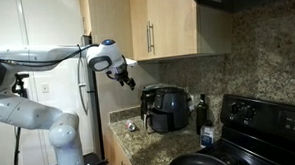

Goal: Put the can on the countertop, close the drawers and close the air fryer

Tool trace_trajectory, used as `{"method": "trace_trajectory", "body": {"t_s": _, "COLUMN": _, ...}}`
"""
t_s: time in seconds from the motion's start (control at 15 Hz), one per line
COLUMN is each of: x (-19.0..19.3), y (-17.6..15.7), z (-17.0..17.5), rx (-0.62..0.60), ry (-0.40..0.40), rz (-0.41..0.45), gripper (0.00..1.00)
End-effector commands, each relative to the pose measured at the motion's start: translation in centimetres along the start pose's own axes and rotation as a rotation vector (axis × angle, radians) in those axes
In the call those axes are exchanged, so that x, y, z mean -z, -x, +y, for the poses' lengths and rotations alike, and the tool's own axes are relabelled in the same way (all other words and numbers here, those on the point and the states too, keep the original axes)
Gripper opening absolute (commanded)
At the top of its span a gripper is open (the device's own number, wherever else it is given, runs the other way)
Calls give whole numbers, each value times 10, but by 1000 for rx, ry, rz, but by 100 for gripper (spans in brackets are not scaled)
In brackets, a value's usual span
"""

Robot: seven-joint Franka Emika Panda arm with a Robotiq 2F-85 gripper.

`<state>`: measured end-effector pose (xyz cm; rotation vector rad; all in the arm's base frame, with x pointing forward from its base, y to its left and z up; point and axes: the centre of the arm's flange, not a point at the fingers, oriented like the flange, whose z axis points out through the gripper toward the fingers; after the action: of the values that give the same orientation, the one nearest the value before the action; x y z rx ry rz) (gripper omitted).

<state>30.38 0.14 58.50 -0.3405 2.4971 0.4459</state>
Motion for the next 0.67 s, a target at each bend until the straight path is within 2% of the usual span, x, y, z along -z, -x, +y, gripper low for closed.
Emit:
{"method": "trace_trajectory", "body": {"t_s": 0.0, "x": 1, "y": 0, "z": 0, "rx": -1, "ry": -1, "rz": -2, "gripper": 100}}
{"method": "trace_trajectory", "body": {"t_s": 0.07, "x": -17, "y": 0, "z": -6, "rx": -17, "ry": 23, "rz": 63, "gripper": 100}}
{"method": "trace_trajectory", "body": {"t_s": 0.27, "x": -76, "y": -1, "z": -13, "rx": -56, "ry": 55, "rz": 118, "gripper": 100}}
{"method": "trace_trajectory", "body": {"t_s": 0.47, "x": -131, "y": 1, "z": -9, "rx": -101, "ry": 31, "rz": 191, "gripper": 100}}
{"method": "trace_trajectory", "body": {"t_s": 0.53, "x": -137, "y": 3, "z": -6, "rx": -122, "ry": 20, "rz": 190, "gripper": 100}}
{"method": "trace_trajectory", "body": {"t_s": 0.6, "x": -112, "y": -11, "z": -7, "rx": -87, "ry": 32, "rz": 180, "gripper": 100}}
